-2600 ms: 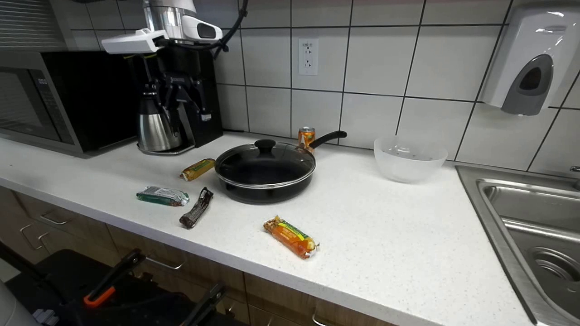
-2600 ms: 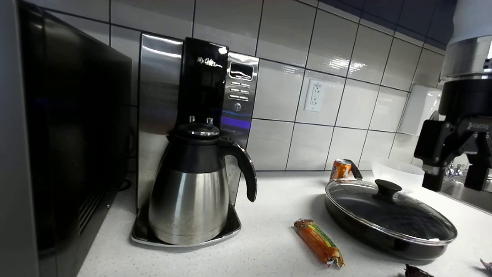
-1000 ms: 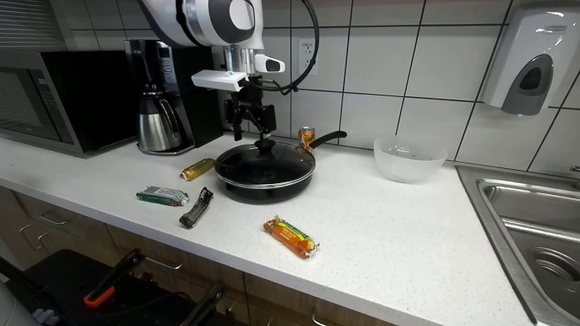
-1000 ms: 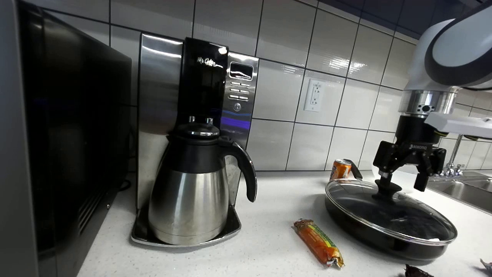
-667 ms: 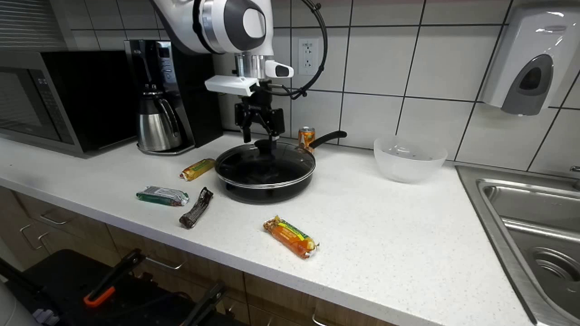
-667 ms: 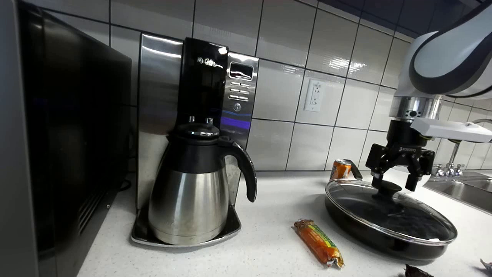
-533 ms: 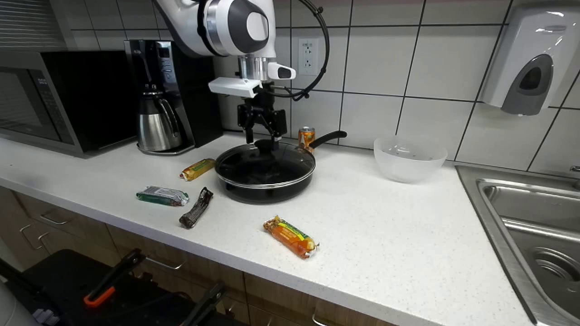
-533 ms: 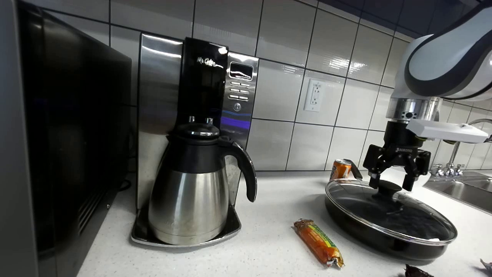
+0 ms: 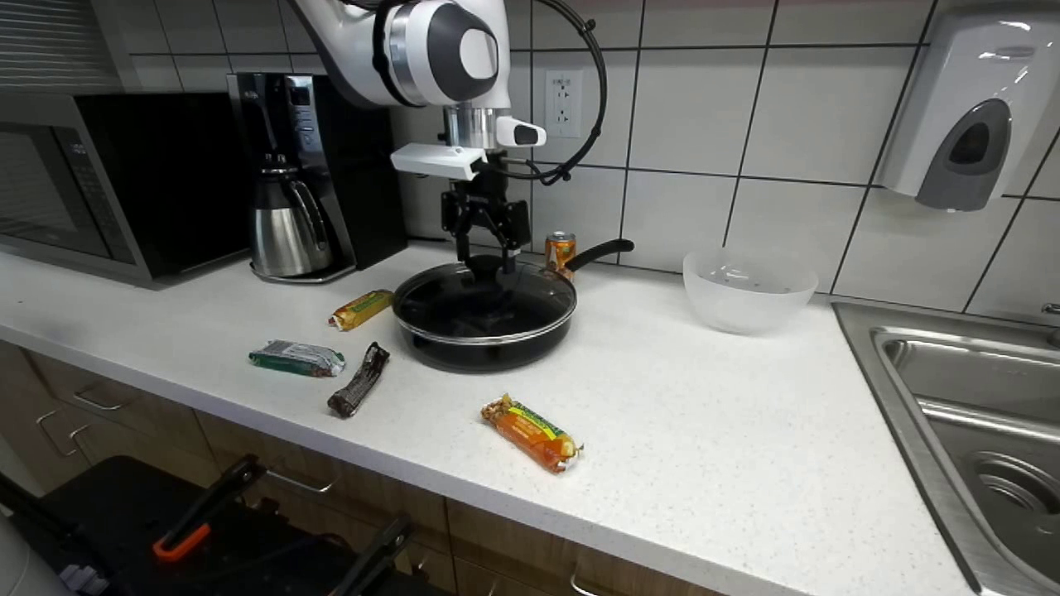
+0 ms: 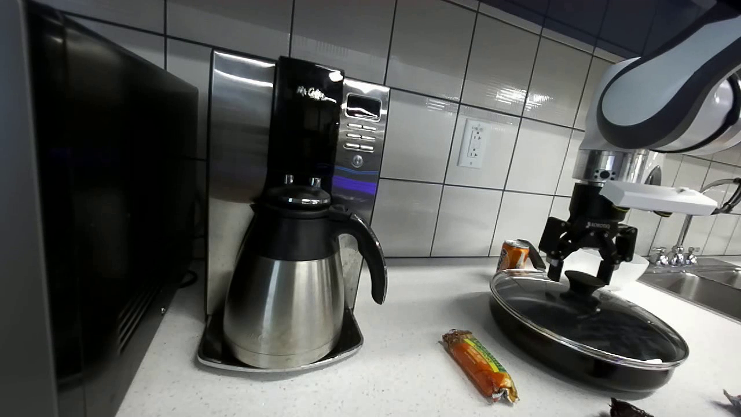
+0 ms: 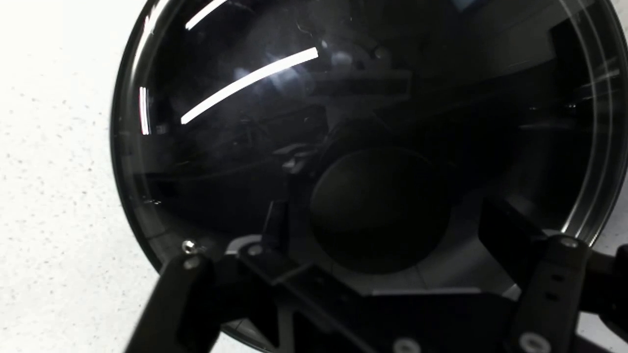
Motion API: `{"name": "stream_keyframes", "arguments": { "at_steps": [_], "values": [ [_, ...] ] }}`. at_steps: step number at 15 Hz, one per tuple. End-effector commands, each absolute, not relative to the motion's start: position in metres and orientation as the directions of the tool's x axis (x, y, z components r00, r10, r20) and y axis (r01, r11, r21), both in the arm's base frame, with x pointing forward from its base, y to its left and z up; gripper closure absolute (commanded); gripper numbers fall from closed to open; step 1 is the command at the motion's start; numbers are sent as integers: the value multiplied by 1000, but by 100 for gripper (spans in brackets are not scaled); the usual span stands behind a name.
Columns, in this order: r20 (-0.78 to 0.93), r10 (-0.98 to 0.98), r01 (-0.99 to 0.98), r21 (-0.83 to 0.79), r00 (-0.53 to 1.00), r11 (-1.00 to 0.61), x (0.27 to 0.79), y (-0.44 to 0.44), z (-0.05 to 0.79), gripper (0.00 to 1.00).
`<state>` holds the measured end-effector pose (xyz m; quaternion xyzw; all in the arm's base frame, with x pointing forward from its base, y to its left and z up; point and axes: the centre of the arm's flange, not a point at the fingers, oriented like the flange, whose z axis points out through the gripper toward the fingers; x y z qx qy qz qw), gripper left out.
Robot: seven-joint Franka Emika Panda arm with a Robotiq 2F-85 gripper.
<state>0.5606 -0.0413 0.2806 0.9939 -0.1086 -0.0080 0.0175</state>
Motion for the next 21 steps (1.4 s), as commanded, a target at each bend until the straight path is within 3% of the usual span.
{"name": "stream_keyframes", "arguments": {
  "at_steps": [1, 11, 12, 14, 17, 21],
  "values": [
    [-14, -202, -202, 29, 979, -979, 567, -40, 284, 0],
    [-19, -194, -193, 35, 981, -981, 562, -32, 284, 0],
    [-21, -191, -190, 34, 981, -981, 561, -31, 285, 25],
    [-19, -193, -192, 36, 981, -981, 559, -31, 286, 34],
    [-20, -203, -202, 44, 979, -978, 555, -34, 289, 58],
    [-13, -203, -202, 48, 979, -978, 546, -32, 296, 61]
  ]
}}
